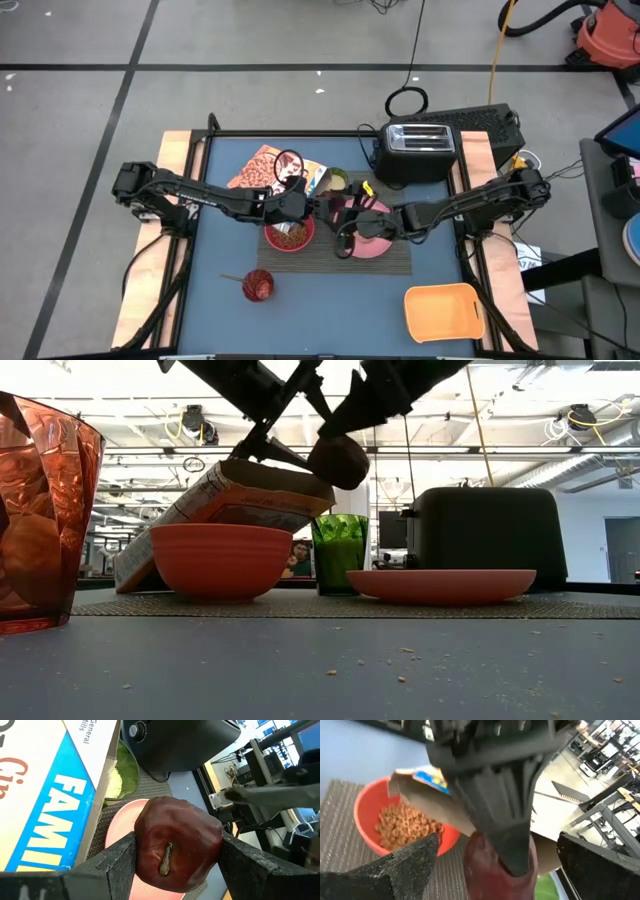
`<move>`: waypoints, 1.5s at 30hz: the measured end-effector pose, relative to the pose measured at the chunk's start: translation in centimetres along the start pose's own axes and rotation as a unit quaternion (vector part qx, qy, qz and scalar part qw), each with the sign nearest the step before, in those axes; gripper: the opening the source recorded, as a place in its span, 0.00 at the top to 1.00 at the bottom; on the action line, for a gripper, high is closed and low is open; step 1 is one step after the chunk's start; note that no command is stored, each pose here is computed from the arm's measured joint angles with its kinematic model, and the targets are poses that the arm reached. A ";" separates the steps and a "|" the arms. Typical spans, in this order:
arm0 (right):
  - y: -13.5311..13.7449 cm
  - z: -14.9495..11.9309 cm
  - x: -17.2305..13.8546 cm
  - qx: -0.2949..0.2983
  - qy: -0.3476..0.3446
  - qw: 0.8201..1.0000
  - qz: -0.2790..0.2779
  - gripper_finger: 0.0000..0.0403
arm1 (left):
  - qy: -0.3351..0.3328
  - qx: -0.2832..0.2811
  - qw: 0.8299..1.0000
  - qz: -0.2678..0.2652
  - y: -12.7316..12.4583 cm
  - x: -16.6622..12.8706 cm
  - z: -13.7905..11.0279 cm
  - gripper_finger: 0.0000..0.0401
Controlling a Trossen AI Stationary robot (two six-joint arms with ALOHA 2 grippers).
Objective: Arrange a breakfast setting
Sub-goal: Put the apple on the placemat above the pink plate
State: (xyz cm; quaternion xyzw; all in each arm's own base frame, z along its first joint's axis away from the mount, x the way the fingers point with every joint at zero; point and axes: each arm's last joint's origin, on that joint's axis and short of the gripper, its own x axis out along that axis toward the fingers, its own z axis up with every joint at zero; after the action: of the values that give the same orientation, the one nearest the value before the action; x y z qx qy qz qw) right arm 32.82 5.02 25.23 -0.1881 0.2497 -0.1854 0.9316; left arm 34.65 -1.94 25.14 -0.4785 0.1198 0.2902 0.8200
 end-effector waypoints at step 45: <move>0.0 -0.7 0.2 -0.011 0.026 1.000 0.007 0.38 | 0.017 0.027 0.999 -0.036 -0.9 -0.5 -0.9 0.35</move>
State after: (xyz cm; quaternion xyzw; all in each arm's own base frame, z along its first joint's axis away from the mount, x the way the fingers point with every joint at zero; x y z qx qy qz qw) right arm 32.60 4.74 24.64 -0.1921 0.2773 -0.1810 0.9238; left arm 34.81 -3.24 25.55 -0.4649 0.1243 0.2493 0.8404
